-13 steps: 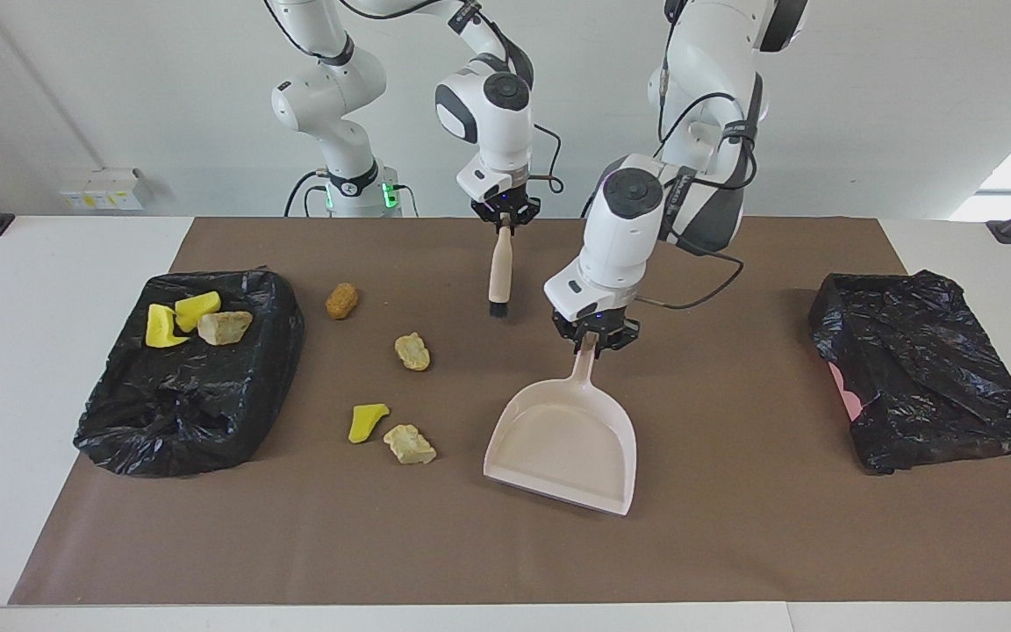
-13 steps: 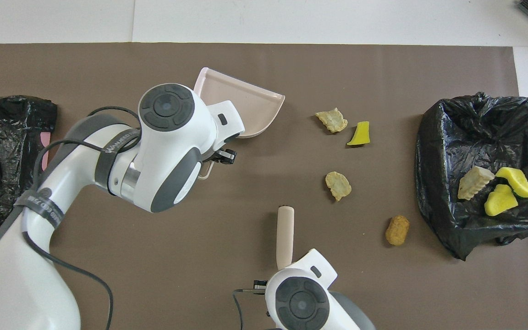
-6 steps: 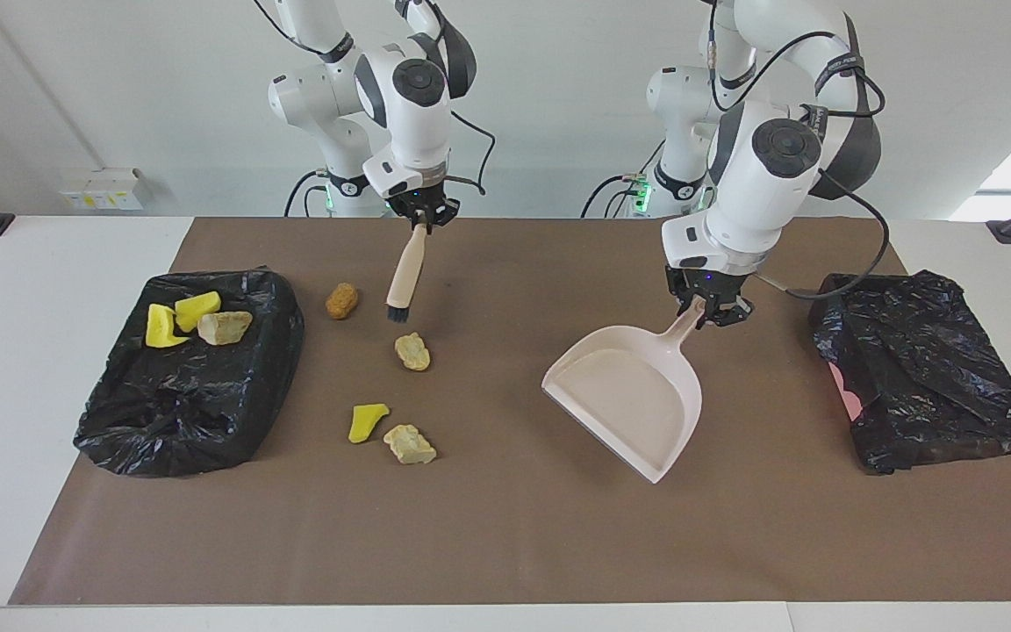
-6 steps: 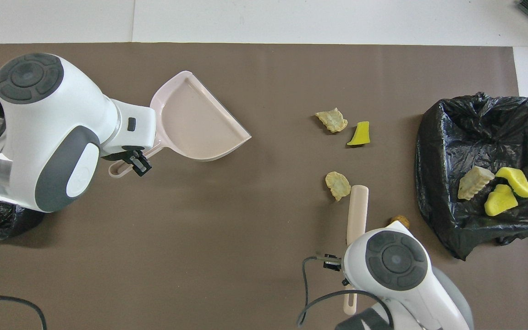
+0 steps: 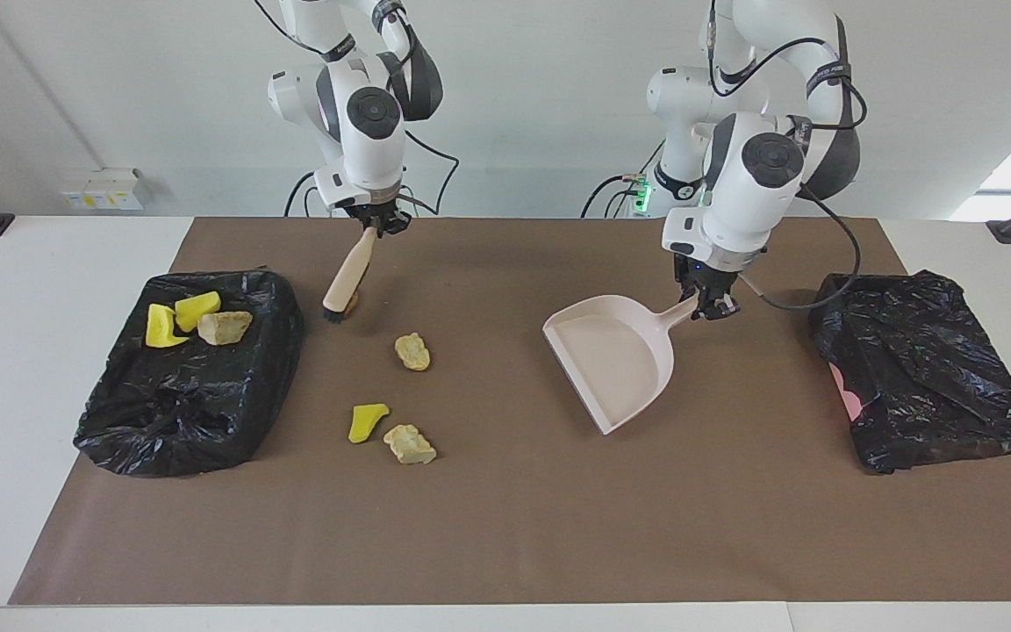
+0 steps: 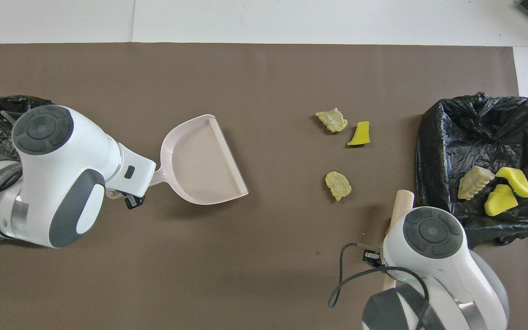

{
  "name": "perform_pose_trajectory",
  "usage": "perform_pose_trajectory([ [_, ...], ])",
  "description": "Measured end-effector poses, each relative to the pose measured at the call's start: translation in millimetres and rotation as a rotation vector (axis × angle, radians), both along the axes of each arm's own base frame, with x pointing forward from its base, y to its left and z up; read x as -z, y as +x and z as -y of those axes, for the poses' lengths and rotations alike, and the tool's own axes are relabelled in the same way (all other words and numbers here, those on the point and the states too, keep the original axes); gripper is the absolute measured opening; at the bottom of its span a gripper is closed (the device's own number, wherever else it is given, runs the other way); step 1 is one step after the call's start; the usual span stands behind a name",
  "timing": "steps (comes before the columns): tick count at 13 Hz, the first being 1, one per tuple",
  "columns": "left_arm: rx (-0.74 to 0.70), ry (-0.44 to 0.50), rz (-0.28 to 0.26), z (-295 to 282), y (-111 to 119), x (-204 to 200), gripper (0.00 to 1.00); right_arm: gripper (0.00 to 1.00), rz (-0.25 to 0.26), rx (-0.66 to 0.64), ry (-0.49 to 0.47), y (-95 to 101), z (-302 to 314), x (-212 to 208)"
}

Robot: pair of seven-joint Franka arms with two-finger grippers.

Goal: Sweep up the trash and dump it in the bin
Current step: 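Grasp the brush with the right gripper while the left gripper holds the dustpan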

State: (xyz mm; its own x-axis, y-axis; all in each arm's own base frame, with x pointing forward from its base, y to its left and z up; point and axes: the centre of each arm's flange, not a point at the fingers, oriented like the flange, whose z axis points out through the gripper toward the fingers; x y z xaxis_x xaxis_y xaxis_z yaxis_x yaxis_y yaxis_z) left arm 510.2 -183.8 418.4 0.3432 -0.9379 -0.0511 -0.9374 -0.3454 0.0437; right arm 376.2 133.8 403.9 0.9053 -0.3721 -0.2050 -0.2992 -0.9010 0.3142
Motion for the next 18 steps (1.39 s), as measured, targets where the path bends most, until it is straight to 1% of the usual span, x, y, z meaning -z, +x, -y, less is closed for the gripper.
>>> perform_pose_trajectory([
  [1,0.032,-0.006,0.017,14.2,-10.8,14.3,0.32,0.26,-0.007,0.015,-0.012,-6.8,10.5,4.8],
  [2,0.052,-0.008,0.019,23.4,-17.9,23.3,0.32,0.26,-0.015,0.034,-0.02,-14.0,21.8,9.3],
  [5,0.082,-0.004,0.009,35.9,-30.1,35.1,0.32,0.26,-0.031,0.058,-0.031,-46.1,47.8,22.2],
  [7,0.087,0.0,0.0,36.9,-33.8,40.2,0.32,0.26,-0.017,0.059,-0.03,-63.6,54.8,35.9],
  [9,0.084,0.001,-0.002,35.3,-33.8,41.3,0.32,0.26,-0.002,0.063,-0.013,-69.9,57.4,50.6],
  [12,0.08,0.001,-0.002,33.1,-33.1,41.9,0.32,0.26,0.018,0.033,0.016,-69.4,54.3,66.8],
  [14,0.079,0.001,-0.002,32.5,-32.9,42.0,0.32,0.26,0.034,-0.012,0.066,-65.1,37.7,67.9],
  [16,0.078,0.0,0.0,32.3,-32.6,41.9,0.32,0.26,0.033,-0.062,0.09,-54.3,23.8,63.4],
  [18,0.078,0.0,-0.001,32.1,-33.1,42.7,0.32,0.26,0.029,-0.095,0.11,-35.1,15.3,58.3],
])
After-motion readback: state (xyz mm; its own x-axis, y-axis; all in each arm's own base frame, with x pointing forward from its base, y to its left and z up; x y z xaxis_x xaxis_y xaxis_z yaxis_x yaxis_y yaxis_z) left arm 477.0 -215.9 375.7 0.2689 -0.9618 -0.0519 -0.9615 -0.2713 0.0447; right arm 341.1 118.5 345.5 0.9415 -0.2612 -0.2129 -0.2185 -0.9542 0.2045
